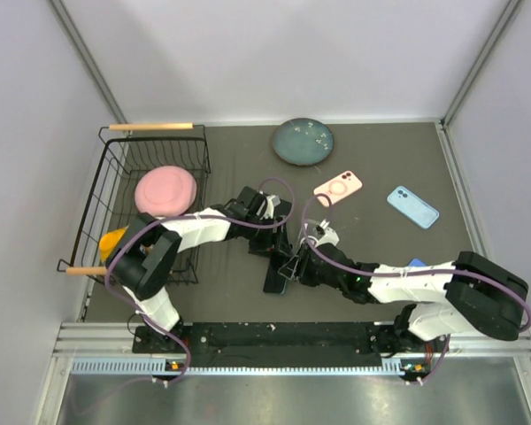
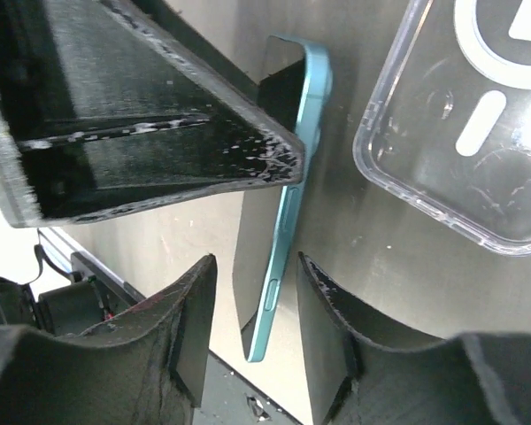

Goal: Put the phone into the phone case

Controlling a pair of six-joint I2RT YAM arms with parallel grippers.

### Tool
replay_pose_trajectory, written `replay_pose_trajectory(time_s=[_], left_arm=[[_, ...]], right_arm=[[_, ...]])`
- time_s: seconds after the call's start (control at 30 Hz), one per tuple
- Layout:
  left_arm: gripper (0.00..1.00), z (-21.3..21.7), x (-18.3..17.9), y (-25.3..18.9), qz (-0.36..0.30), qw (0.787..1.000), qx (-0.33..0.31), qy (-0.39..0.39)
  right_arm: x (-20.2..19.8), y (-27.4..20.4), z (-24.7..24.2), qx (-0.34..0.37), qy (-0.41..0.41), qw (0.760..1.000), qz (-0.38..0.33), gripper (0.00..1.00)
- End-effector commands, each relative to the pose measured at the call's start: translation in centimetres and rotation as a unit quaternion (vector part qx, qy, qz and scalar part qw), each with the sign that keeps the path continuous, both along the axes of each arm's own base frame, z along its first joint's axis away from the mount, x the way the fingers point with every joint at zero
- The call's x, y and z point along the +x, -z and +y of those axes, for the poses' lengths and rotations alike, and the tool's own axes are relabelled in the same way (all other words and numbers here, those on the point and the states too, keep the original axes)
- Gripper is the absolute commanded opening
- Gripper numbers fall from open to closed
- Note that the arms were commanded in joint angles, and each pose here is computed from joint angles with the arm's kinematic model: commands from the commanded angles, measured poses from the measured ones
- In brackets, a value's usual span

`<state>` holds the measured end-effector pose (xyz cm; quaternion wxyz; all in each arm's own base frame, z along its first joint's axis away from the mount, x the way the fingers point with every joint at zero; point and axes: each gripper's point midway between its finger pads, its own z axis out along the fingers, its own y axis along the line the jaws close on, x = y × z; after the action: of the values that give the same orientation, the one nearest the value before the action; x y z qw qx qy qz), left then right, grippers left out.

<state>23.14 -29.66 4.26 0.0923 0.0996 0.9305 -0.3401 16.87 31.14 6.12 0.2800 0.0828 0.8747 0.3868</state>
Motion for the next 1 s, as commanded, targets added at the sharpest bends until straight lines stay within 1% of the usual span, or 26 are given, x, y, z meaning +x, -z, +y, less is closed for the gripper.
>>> replay_pose_trajectory(time_s=[0.0, 0.03, 0.07, 0.1, 0.13, 0.17, 0.23, 0.27, 0.3, 0.43, 0.5, 0.53, 0.6, 0.63, 0.67, 0.7, 0.73, 0.8, 0.83, 0.9, 0.93, 0.97], left_arm=[[0.31, -0.5, 0.6, -1.0, -0.014, 0.999, -0.016, -0.023], [0.32, -0.5, 0.7, -1.0, -0.014, 0.999, -0.017, -0.024], [0.33, -0.5, 0.7, -1.0, -0.013, 0.999, -0.017, -0.025], [0.35, -0.6, 0.7, -1.1, -0.014, 0.999, -0.019, -0.025], [0.39, -0.6, 0.7, -1.2, -0.014, 0.999, -0.019, -0.026], [0.56, -0.6, 0.8, -1.2, -0.015, 0.999, -0.019, -0.026], [0.76, -0.7, 0.8, -1.8, -0.022, 0.999, -0.025, -0.022], [0.94, -0.7, 0.9, -2.0, -0.029, 0.999, -0.024, -0.018], [0.99, -0.6, 1.0, -2.6, -0.036, 0.999, -0.025, -0.016], [0.99, -0.1, 1.7, -4.4, -0.067, 0.998, -0.013, -0.013], [0.99, 0.1, 1.9, -5.7, -0.083, 0.996, -0.019, -0.015], [0.99, 0.3, 2.0, -6.1, -0.083, 0.996, -0.014, -0.017], [0.96, 0.1, 1.9, -7.1, -0.083, 0.996, -0.020, -0.003], [0.93, -0.2, 2.0, -8.0, -0.094, 0.995, -0.028, 0.010], [0.90, -0.3, 1.9, -8.5, -0.100, 0.994, -0.035, 0.020], [0.84, -0.4, 1.9, -9.4, -0.115, 0.992, -0.042, 0.026], [0.61, -0.2, 1.9, -9.5, -0.127, 0.990, -0.041, 0.034], [0.37, 0.1, 2.3, -10.5, -0.153, 0.987, -0.043, 0.027], [0.23, 0.2, 2.2, -10.2, -0.158, 0.986, -0.041, 0.032], [0.12, 0.0, 2.1, -9.9, -0.159, 0.985, -0.047, 0.041], [0.00, -0.1, 2.2, -9.7, -0.159, 0.985, -0.048, 0.045], [0.00, -0.3, 2.2, -8.7, -0.148, 0.987, -0.044, 0.050]], right_arm=[[0.3, -0.3, 0.9, -0.002, 0.005, 1.000, 0.001, 0.39], [0.3, -0.2, 0.9, -0.004, 0.004, 1.000, 0.003, 0.37], [0.2, -0.1, 1.0, -0.006, 0.004, 1.000, 0.003, 0.31], [0.2, -0.2, 0.9, -0.009, 0.001, 1.000, 0.001, 0.27], [0.2, -0.1, 0.9, -0.014, -0.001, 1.000, 0.000, 0.24], [0.3, -0.2, 0.8, -0.017, -0.001, 1.000, -0.001, 0.18], [0.4, -0.6, 0.6, -0.020, 0.000, 1.000, -0.010, 0.08], [0.4, -0.7, 0.4, -0.022, 0.002, 1.000, -0.014, 0.00], [0.5, -0.9, -0.1, -0.027, 0.009, 0.999, -0.019, 0.00], [0.9, -2.0, -1.9, -0.046, 0.031, 0.998, -0.039, 0.00], [1.2, -2.9, -2.7, -0.052, 0.039, 0.996, -0.057, 0.00], [1.2, -4.1, -3.1, -0.043, 0.041, 0.996, -0.068, 0.00], [1.1, -4.8, -3.3, -0.044, 0.036, 0.995, -0.080, 0.00], [1.1, -5.1, -3.5, -0.046, 0.036, 0.995, -0.083, 0.00], [1.1, -5.0, -3.9, -0.056, 0.037, 0.994, -0.081, 0.00], [1.2, -5.1, -4.3, -0.063, 0.044, 0.994, -0.084, 0.00], [1.5, -5.7, -4.8, -0.057, 0.053, 0.993, -0.087, 0.00], [1.7, -5.7, -5.6, -0.056, 0.059, 0.993, -0.085, 0.00], [2.3, -6.0, -6.3, -0.052, 0.072, 0.992, -0.086, 0.00], [2.7, -6.4, -7.3, -0.060, 0.079, 0.992, -0.079, 0.00], [3.0, -6.6, -7.6, -0.061, 0.080, 0.992, -0.080, 0.00], [3.7, -7.1, -8.0, -0.063, 0.087, 0.991, -0.085, 0.00]])
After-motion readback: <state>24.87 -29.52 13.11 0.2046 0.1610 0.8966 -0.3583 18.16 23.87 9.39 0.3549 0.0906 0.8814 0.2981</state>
